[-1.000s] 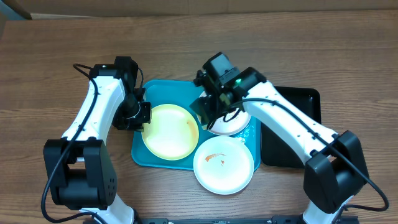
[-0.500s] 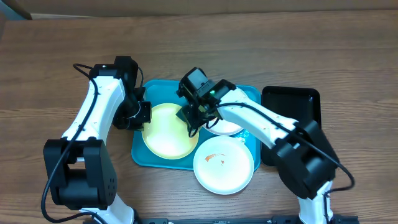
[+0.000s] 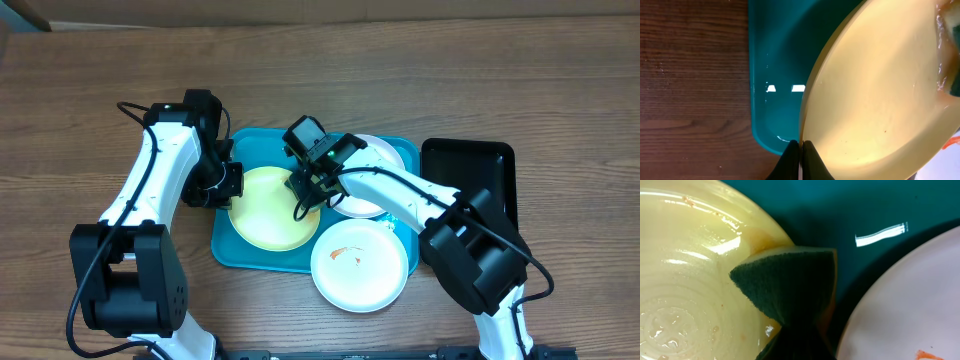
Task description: Clean dirty plates on tray and stack at the side
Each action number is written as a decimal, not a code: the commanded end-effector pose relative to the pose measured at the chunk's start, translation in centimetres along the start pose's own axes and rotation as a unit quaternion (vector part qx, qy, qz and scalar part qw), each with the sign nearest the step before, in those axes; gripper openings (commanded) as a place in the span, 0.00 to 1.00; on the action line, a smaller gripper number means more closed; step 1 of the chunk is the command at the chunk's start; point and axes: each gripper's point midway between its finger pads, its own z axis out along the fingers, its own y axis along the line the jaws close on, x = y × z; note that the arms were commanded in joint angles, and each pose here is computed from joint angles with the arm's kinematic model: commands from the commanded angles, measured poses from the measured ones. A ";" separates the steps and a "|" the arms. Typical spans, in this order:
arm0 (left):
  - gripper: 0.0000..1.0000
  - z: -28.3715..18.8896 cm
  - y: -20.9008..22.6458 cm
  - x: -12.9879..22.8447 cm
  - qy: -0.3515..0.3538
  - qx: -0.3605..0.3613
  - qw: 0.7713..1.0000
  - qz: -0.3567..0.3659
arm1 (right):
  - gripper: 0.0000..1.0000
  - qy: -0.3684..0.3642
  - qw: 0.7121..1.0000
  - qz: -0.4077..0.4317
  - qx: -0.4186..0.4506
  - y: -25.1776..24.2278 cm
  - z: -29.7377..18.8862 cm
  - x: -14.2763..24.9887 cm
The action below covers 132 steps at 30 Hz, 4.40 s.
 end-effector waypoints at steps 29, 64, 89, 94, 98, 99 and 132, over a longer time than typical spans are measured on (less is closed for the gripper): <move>0.04 -1.3 0.8 -1.2 -0.035 -0.055 0.998 -0.016 | 0.04 -0.031 0.993 0.085 0.081 -6.3 -10.8 -5.0; 0.04 -19.6 -1.8 -2.0 -0.377 -0.312 0.872 0.000 | 0.04 0.038 0.927 0.351 -0.123 -22.7 -20.5 6.7; 0.04 -18.2 -4.5 -1.7 -0.379 -0.242 0.893 -0.014 | 0.04 0.068 0.930 0.342 -0.114 -22.8 -18.4 8.7; 0.04 -16.2 -4.1 -1.6 -0.329 -0.172 0.928 -0.032 | 0.04 0.069 0.933 0.336 -0.113 -22.8 -18.4 8.8; 0.11 -14.7 -3.9 -1.3 -0.280 -0.090 0.955 -0.049 | 0.04 0.069 0.933 0.336 -0.113 -22.8 -18.4 8.8; 0.10 -14.4 -4.3 -1.3 -0.267 -0.059 0.961 -0.044 | 0.04 0.070 0.933 0.336 -0.113 -22.8 -18.4 8.8; 0.04 1.4 0.0 -0.7 -0.071 0.063 0.995 -0.017 | 0.04 0.083 0.934 0.334 -0.090 -23.4 -18.3 9.6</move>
